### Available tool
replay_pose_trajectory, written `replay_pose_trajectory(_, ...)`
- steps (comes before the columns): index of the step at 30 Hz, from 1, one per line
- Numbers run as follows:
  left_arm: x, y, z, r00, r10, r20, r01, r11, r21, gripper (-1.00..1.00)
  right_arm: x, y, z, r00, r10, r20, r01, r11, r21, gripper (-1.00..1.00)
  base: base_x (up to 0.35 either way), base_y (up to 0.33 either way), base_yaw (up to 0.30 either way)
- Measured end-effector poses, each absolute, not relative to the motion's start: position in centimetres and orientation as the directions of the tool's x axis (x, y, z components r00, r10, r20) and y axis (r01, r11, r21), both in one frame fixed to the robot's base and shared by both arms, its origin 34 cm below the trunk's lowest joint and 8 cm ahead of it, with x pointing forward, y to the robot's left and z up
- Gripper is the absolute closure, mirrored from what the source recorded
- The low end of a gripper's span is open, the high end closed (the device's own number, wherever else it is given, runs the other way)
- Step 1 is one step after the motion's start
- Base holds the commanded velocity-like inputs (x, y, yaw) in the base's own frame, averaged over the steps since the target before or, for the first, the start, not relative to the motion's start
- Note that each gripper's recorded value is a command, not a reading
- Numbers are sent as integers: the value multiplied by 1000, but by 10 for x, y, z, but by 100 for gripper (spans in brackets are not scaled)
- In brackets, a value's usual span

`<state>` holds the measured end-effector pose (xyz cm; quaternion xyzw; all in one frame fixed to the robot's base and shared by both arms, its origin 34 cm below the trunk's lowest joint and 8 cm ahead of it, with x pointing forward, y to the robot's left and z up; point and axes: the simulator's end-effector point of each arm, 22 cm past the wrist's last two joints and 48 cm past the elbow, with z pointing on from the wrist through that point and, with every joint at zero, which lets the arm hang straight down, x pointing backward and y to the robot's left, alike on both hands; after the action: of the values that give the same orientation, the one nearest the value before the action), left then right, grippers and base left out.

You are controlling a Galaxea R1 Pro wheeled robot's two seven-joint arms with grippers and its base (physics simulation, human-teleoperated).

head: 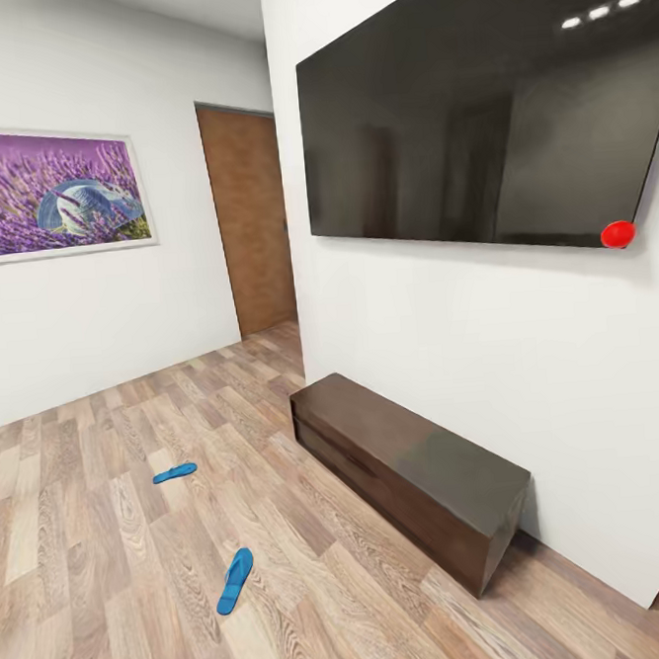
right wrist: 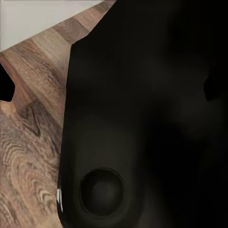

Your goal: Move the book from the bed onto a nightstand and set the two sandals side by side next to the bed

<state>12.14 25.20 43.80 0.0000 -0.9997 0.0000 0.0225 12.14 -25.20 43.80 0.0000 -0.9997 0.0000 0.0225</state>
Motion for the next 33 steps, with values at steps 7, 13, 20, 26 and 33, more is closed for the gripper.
replay_pose_trajectory(7,140,251,437,-1000,3,5,3,1000,-3,-100,145,-234,438,-1000,3,-22,2,999,32,-100,0,0,0)
replay_pose_trajectory(13,140,251,437,-1000,3,5,3,1000,-3,-100,145,-234,438,-1000,3,-22,2,999,32,-100,0,0,0)
replay_pose_trajectory(20,140,251,437,-1000,3,5,3,1000,-3,-100,145,-234,438,-1000,3,-22,2,999,32,-100,0,0,0)
replay_pose_trajectory(26,140,251,437,-1000,3,5,3,1000,-3,-100,145,-234,438,-1000,3,-22,2,999,32,-100,0,0,0)
replay_pose_trajectory(33,140,251,437,-1000,3,5,3,1000,-3,-100,145,-234,438,-1000,3,-22,2,999,32,-100,0,0,0)
